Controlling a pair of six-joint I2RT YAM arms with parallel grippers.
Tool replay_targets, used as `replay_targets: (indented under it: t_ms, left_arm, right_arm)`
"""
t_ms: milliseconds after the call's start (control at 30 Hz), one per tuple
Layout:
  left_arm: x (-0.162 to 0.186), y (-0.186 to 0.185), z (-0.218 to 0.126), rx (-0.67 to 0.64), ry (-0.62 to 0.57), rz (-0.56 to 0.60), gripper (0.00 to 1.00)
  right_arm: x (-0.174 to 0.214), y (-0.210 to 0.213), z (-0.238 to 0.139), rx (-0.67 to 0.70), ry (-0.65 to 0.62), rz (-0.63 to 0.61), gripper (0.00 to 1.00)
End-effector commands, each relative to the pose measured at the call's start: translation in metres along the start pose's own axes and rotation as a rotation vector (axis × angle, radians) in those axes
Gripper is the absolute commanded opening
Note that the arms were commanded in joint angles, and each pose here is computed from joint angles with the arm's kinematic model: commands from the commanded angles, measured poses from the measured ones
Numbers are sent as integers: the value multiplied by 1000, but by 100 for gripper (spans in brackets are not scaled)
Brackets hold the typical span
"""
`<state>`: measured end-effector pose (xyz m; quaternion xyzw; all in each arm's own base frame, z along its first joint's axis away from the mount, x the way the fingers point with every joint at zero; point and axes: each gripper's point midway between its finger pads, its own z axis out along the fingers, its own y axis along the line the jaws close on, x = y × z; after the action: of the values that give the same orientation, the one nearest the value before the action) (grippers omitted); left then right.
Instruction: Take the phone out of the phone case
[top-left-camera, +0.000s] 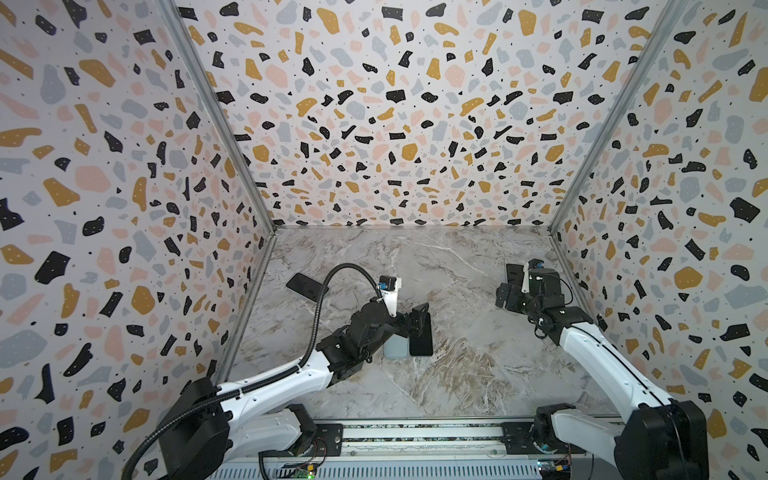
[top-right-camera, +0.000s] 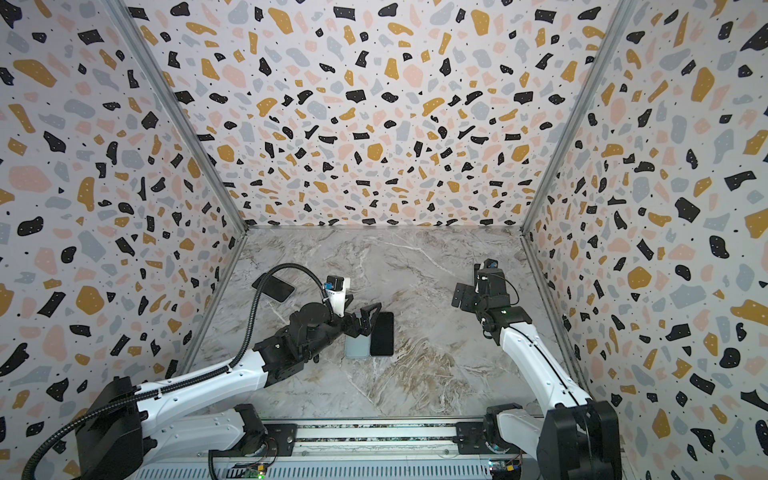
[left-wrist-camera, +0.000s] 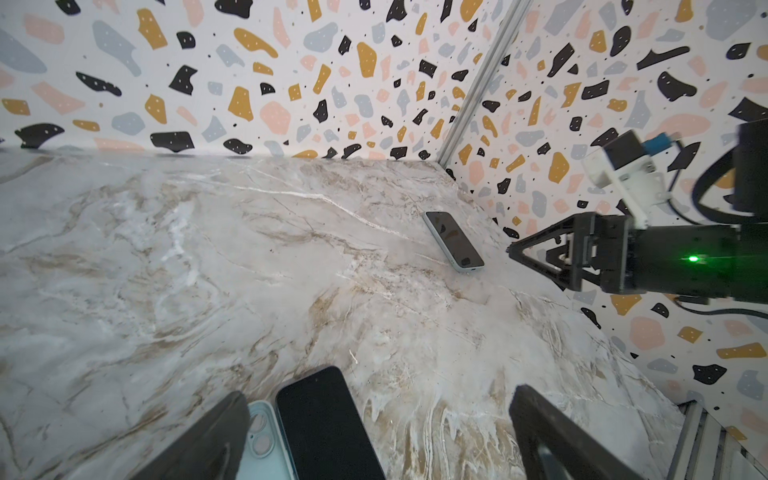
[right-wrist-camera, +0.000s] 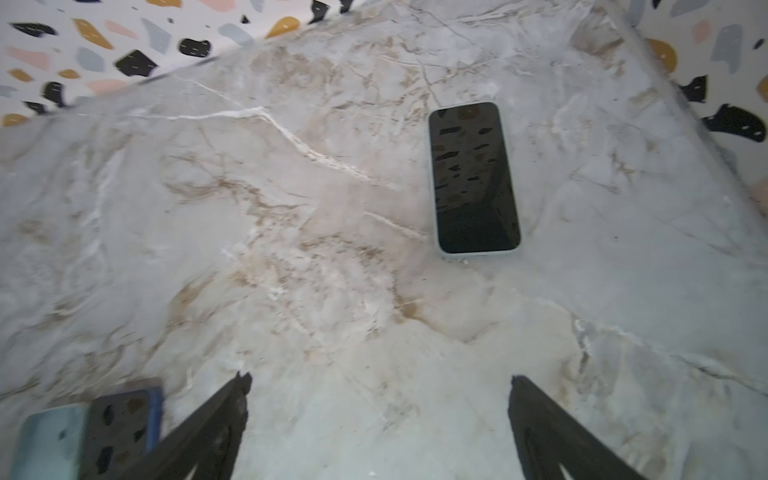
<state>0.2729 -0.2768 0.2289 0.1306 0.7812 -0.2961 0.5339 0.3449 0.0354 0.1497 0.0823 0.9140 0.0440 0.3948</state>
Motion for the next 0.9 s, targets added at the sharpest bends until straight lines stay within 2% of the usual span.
replay_targets:
  t_ms: [0,200,500,867]
  left_arm:
    - [-34,-8,-9,1,-80,59,100]
    - [-41,-6,-18,-18,-89,68,100]
    - [-30,-4,-20,-18,-30,95,100]
    - [-22,6,-23,-60,-11,102,100]
  right_arm:
    - [-22,-14,12,58,-35,-89,99]
    - [-28,-34,55,64,14,-76,100]
    - [-28,-51,107,102,84,-97,98]
    - [-23,-67,140,153,124,-105,96]
